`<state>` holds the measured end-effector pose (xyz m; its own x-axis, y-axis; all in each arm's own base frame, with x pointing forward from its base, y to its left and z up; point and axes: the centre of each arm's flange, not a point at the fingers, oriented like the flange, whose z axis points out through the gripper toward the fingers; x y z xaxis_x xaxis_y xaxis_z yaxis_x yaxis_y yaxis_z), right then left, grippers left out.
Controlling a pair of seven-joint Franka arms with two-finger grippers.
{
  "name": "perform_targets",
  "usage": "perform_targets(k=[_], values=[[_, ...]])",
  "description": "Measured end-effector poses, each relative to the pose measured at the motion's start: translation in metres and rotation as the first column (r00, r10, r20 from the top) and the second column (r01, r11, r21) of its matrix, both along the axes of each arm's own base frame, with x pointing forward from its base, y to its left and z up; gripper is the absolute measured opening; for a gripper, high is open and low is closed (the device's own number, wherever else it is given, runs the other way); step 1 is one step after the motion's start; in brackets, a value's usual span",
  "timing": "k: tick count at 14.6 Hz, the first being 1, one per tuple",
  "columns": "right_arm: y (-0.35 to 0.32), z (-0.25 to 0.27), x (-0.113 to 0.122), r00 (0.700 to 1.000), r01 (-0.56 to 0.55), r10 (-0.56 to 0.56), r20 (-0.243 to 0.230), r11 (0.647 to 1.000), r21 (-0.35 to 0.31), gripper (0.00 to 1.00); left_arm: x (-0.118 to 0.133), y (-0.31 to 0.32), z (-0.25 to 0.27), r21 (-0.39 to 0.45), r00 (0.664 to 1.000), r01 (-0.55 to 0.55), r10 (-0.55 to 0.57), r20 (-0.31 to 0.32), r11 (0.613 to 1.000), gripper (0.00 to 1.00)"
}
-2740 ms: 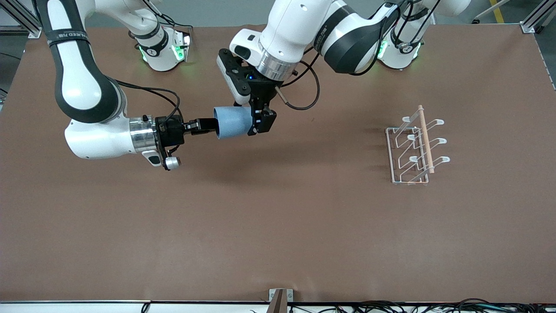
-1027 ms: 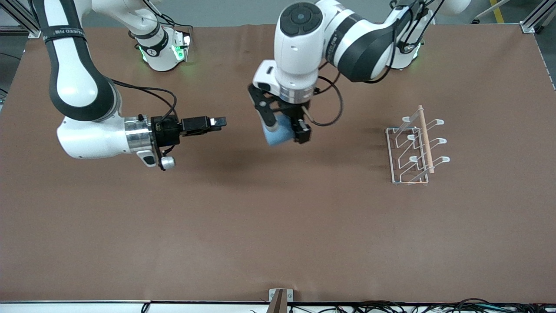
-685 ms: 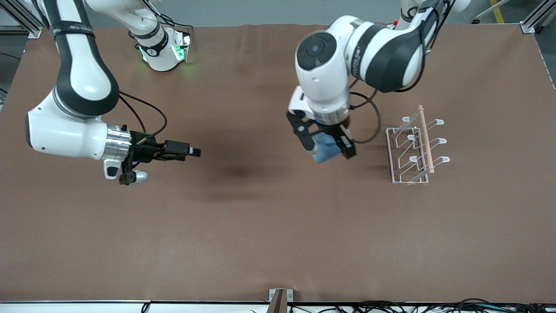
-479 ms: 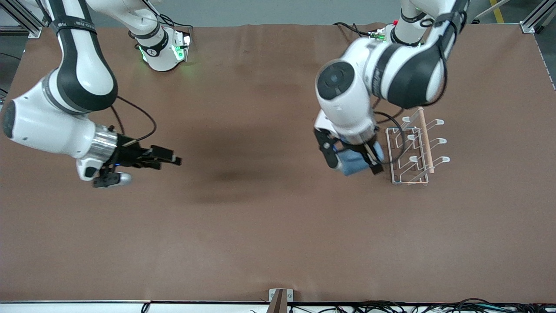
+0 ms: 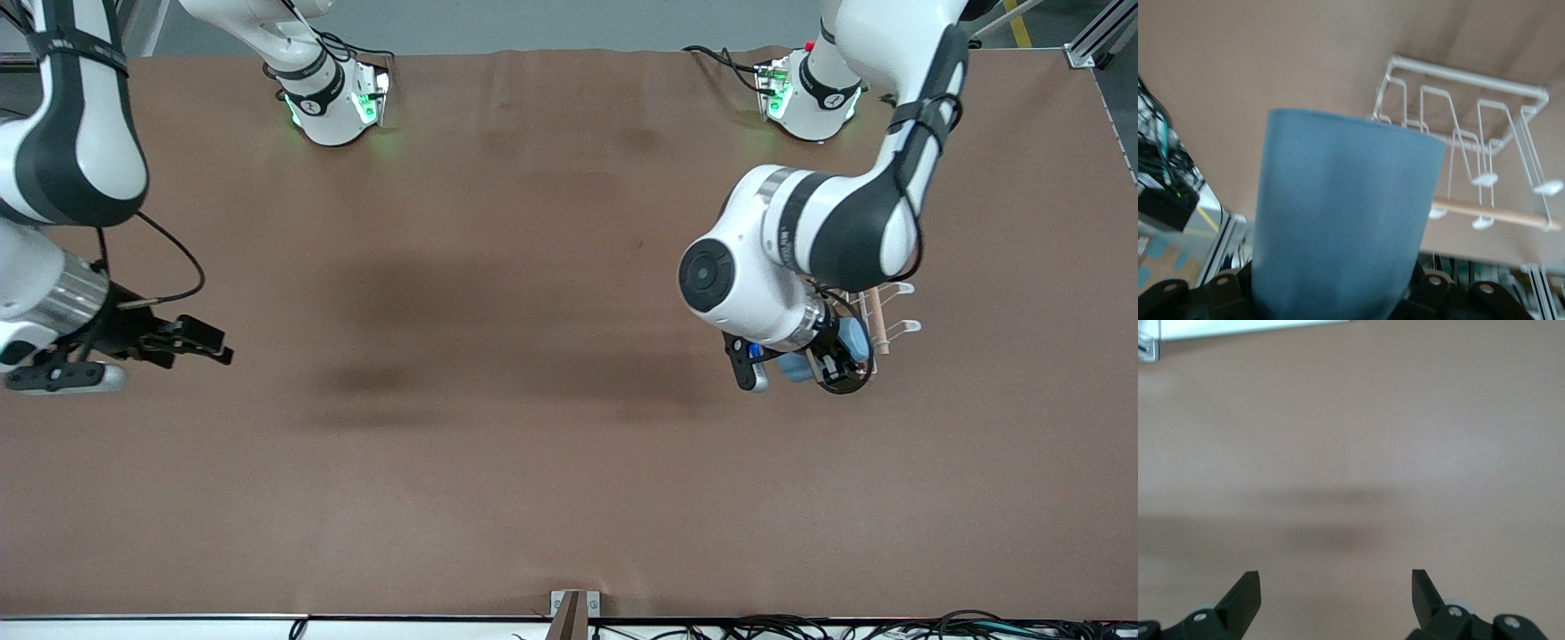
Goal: Hang cup on cup holder
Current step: 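Carry the cup to the rack with the left gripper while the right withdraws, then hang the cup on a rack hook with the left gripper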
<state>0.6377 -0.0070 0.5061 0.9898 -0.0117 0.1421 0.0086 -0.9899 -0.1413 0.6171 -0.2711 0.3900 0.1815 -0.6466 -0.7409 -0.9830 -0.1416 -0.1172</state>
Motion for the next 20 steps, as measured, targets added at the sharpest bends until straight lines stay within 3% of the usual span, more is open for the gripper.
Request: perform_targets(k=[3, 5, 8, 11, 16, 20], values=[[-0.013, 0.063, 0.001, 0.999, -0.020, 0.026, 0.046, 0.991, -0.130, 1.00, -0.011, 0.003, -0.027, 0.129, 0.998, -0.002, 0.010, -0.057, 0.992, 0.74], [-0.017, 0.113, -0.007, 0.998, -0.019, 0.027, 0.050, 0.987, -0.158, 1.00, -0.018, 0.012, -0.040, 0.208, 0.996, -0.004, 0.023, -0.087, 0.978, 0.74], [-0.016, 0.155, -0.029, 1.000, -0.010, 0.011, 0.004, 0.988, -0.156, 1.00, -0.027, 0.023, -0.053, 0.324, 0.994, 0.010, 0.027, -0.109, 0.946, 0.74], [-0.018, 0.168, -0.052, 0.997, 0.046, -0.056, -0.061, 0.988, -0.151, 1.00, -0.032, 0.034, -0.067, 0.368, 0.991, 0.007, 0.041, -0.124, 0.930, 0.74], [-0.034, 0.170, -0.085, 0.991, 0.085, -0.098, -0.086, 0.986, -0.144, 1.00, -0.040, 0.049, -0.087, 0.405, 0.991, -0.023, 0.076, -0.115, 0.914, 0.74], [-0.042, 0.152, -0.091, 0.990, 0.099, -0.111, -0.084, 0.985, -0.141, 1.00, -0.048, 0.054, -0.106, 0.457, 0.994, -0.026, 0.070, -0.080, 0.889, 0.74]])
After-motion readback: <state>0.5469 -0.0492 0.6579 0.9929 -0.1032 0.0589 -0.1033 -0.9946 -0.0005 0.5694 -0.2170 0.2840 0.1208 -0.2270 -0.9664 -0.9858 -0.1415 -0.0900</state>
